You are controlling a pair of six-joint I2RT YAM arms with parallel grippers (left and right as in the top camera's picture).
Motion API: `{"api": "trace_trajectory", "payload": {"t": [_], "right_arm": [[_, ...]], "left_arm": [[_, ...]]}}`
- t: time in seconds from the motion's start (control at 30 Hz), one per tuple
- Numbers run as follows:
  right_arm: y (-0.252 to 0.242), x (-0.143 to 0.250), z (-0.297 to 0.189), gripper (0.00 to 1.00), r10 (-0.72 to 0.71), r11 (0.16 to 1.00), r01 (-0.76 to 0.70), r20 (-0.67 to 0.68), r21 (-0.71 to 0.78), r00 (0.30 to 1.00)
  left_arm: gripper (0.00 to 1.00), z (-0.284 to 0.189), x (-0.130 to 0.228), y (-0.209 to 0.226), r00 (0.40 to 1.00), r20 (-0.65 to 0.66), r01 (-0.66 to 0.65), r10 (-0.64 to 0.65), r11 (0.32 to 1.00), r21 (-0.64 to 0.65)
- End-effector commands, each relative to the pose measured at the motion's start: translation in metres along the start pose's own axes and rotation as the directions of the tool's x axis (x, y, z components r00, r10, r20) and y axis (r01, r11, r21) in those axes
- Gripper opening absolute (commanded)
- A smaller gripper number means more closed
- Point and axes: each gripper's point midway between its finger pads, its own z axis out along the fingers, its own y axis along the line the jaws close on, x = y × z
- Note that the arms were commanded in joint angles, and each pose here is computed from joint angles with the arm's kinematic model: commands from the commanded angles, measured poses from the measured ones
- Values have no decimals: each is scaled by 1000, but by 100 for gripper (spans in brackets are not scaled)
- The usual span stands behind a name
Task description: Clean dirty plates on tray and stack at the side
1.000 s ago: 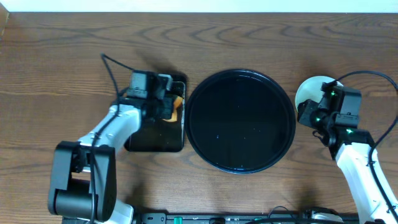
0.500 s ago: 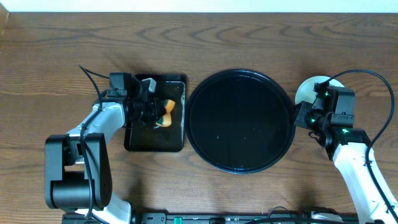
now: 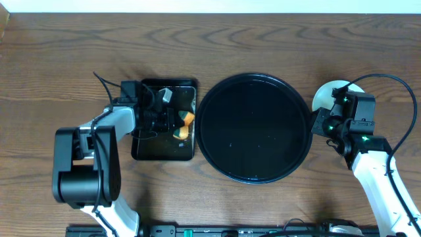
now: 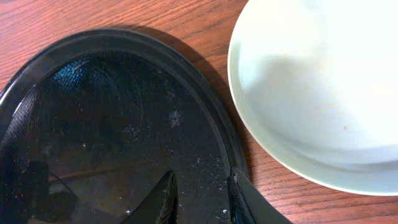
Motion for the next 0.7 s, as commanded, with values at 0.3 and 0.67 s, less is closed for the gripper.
{"api": "trace_trajectory", "payload": {"t": [0.3,0.67], "right_arm": [[4,4,1,25,-29,1000,29,-17,-10,999],[3,6,1,24,-28,1000,28,-24,-8,999]], "left_arm": [[7,-40,-19,56,982,156,151,-101,924,-350],[8,-85,-34,29,965,260,104,17,889,-445]]}}
